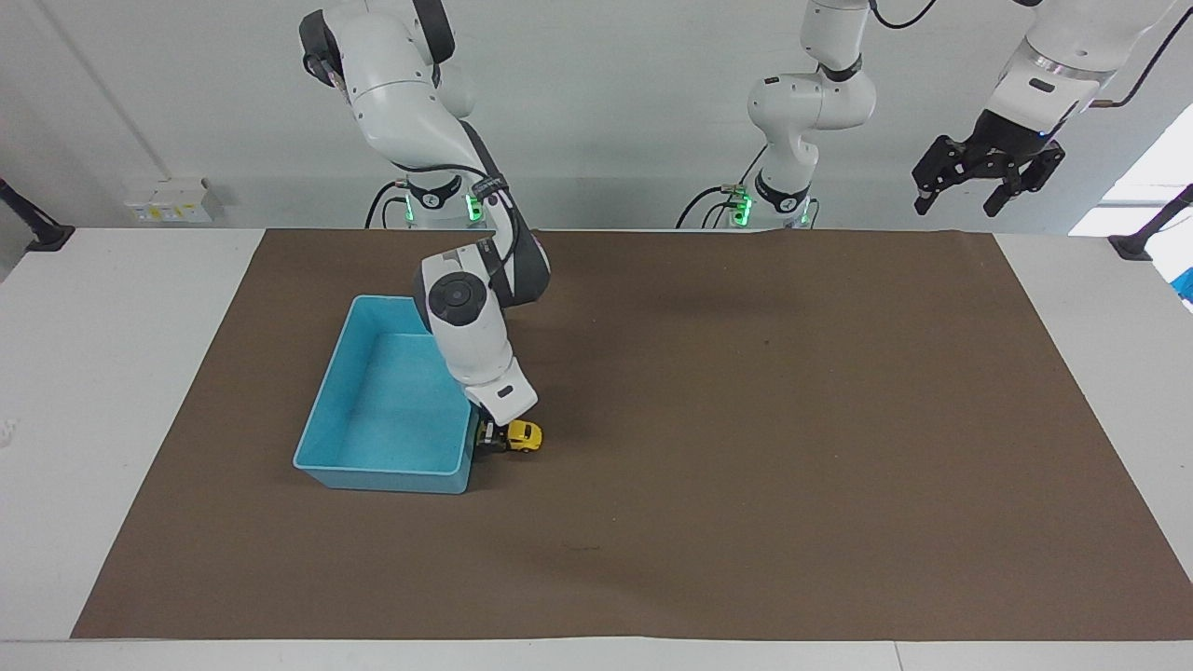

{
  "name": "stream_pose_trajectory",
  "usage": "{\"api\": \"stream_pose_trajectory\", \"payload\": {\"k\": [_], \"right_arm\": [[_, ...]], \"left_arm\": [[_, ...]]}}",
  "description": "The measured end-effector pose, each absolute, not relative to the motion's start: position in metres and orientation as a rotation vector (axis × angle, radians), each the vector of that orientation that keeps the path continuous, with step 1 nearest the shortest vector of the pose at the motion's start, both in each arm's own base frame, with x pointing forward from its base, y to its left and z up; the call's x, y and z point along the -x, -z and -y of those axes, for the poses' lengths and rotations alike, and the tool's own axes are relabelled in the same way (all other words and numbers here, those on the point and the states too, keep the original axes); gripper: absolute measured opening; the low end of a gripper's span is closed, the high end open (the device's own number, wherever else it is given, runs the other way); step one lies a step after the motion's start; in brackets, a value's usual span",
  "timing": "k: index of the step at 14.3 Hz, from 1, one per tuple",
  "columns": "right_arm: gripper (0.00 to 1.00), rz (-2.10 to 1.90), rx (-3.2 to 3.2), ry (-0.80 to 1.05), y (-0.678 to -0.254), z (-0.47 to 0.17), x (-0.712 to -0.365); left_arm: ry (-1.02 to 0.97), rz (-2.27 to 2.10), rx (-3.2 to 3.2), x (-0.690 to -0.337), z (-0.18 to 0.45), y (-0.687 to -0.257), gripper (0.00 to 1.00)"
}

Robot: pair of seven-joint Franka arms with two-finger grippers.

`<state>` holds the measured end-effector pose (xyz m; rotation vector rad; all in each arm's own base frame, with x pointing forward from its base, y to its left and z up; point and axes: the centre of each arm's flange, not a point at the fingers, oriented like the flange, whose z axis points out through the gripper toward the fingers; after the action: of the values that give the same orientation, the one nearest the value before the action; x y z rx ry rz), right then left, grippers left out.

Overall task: Wind up and store yellow beetle car
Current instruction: 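Lower the right gripper and grasp the yellow car beside the bin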

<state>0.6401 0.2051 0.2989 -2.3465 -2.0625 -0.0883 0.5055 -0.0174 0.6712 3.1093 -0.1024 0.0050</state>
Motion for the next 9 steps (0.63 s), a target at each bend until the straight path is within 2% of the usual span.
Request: {"api": "stream_pose_trajectory", "payload": {"k": [9], "right_arm": [[0.45,2.078,2.346,0.126,-0.33,-0.214,-0.652]], "left_arm": [[-0.005,0.102,-3.109,-0.506,0.017,-0.671,1.0]]}}
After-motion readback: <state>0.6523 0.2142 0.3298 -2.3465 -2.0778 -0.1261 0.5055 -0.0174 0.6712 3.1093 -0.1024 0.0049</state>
